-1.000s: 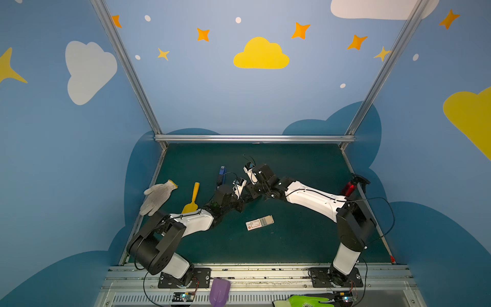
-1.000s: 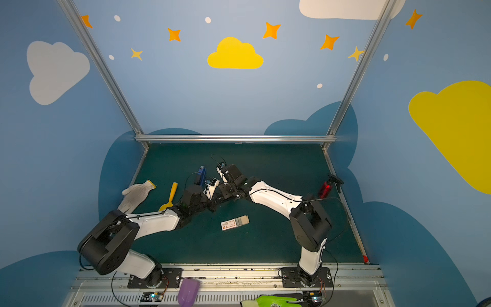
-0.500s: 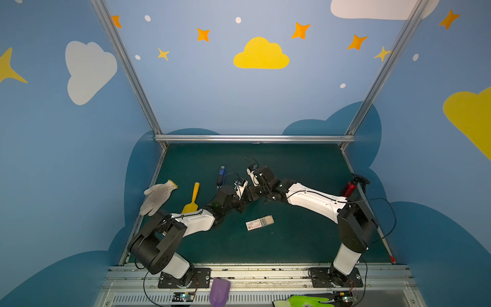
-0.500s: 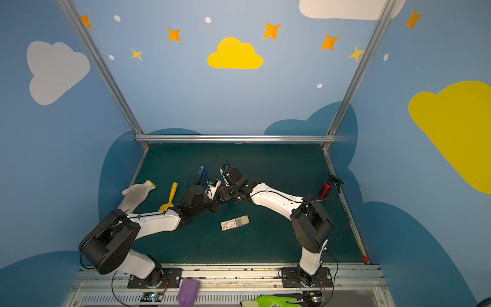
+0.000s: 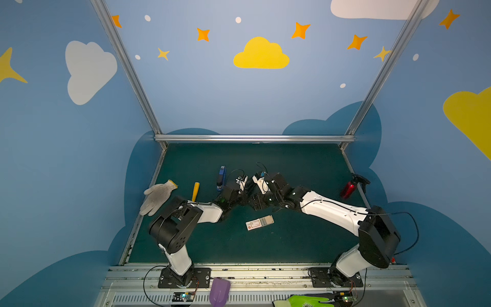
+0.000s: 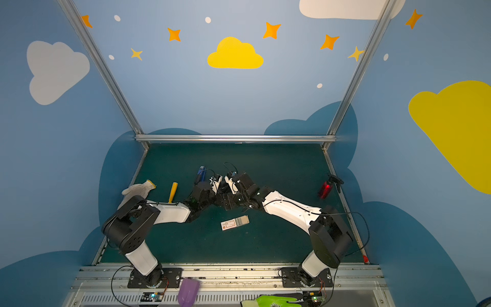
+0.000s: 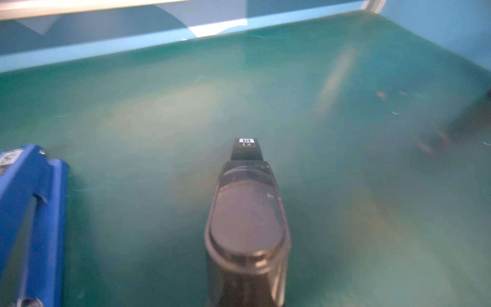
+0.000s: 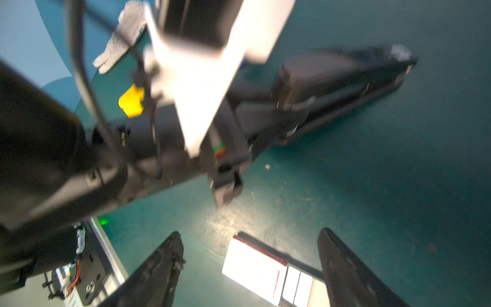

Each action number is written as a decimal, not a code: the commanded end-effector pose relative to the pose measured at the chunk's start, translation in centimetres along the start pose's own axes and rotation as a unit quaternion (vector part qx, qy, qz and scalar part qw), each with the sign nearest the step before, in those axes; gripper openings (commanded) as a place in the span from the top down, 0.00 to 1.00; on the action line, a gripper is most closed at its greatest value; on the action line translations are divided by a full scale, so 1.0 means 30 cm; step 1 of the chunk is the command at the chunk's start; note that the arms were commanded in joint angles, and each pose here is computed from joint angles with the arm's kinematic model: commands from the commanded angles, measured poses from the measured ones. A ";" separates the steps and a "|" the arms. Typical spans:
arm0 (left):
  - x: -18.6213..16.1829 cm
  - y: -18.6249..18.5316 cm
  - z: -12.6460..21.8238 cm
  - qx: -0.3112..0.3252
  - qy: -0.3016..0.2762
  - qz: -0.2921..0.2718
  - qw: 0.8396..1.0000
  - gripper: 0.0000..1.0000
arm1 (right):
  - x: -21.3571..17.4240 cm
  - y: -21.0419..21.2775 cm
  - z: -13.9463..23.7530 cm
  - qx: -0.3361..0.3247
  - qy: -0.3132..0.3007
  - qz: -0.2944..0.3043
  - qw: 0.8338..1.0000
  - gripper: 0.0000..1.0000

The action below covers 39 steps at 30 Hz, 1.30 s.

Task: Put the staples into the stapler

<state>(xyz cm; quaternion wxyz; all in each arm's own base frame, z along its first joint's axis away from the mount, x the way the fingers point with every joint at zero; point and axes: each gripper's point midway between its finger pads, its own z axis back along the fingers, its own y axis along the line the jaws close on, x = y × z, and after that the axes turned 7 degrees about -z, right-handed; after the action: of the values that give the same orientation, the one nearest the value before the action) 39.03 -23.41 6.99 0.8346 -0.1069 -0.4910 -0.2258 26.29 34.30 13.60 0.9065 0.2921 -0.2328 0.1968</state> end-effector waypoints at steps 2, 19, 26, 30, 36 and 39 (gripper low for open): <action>-0.006 0.071 -0.070 0.056 0.017 0.005 0.998 0.96 | -0.020 -0.063 0.022 -0.002 0.006 -0.039 0.999 0.20; -0.059 -0.007 0.009 0.028 0.070 -0.007 0.997 0.60 | -0.002 -0.204 0.101 -0.032 -0.023 -0.088 0.995 0.20; 0.022 -0.021 0.113 0.016 0.073 0.005 0.997 0.52 | -0.018 -0.225 0.124 -0.030 -0.022 -0.100 0.994 0.20; 0.096 0.003 0.160 0.032 0.074 0.014 0.997 0.47 | -0.028 -0.236 0.132 -0.028 -0.024 -0.107 0.994 0.20; 0.174 0.042 0.148 0.035 0.152 0.040 0.987 0.45 | -0.024 -0.236 0.147 -0.021 -0.025 -0.111 0.993 0.20; 0.181 0.045 0.117 0.015 0.196 0.050 0.979 0.44 | -0.026 -0.243 0.156 -0.023 -0.025 -0.113 0.993 0.20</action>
<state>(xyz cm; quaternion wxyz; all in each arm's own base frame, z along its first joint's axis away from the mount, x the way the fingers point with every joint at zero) 40.91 -23.41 16.60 0.8877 -0.0805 -0.4126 -0.1878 28.31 26.13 12.58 0.9260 0.2924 -0.2245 0.0817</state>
